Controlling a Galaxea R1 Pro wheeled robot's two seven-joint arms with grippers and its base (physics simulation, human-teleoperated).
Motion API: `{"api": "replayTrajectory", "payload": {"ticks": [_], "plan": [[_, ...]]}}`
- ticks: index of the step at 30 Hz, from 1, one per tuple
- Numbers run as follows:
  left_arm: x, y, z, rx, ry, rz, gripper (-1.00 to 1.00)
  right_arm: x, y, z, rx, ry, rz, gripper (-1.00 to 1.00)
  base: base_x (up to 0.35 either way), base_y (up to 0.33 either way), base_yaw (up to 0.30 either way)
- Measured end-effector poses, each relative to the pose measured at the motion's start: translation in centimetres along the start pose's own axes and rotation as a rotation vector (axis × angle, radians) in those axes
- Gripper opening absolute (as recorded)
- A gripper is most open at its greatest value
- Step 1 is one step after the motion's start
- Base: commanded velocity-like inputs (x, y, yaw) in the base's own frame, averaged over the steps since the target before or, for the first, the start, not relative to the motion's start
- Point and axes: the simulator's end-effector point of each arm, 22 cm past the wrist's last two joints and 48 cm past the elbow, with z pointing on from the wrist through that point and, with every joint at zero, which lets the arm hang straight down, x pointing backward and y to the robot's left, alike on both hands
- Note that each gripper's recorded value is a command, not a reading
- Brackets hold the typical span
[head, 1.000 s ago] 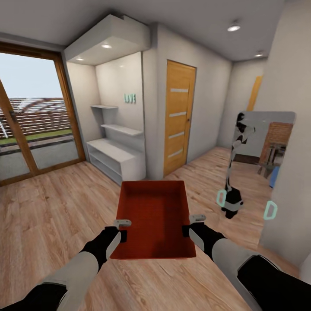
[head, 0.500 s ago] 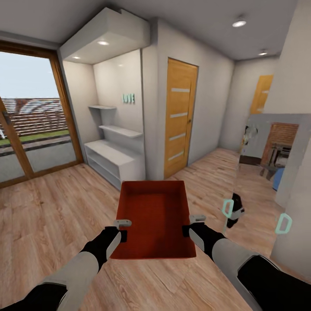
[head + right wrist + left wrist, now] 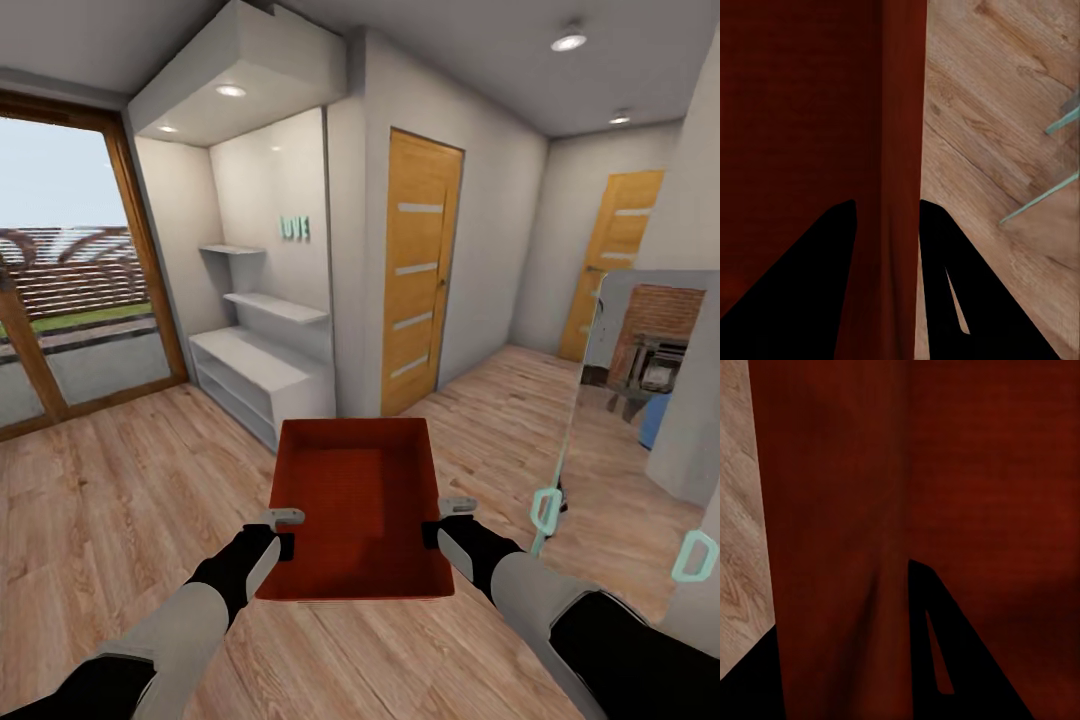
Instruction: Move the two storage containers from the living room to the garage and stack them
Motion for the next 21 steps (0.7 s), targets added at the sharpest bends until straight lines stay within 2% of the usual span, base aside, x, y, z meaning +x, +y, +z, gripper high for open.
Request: {"api": "replayTrajectory", "payload": {"ticks": [10,21], "plan": [[0.0,0.0,0.0,0.0,0.0,0.001,-1.0,0.02,0.0,0.0,0.0,0.0,0.0,-1.0,0.322,0.0,-0.024],[0.01,0.05,0.02,0.0,0.0,-0.001,-1.0,0.01,0.04,-0.01,0.001,0.0,0.001,-1.0,0.322,0.0,-0.205]]}}
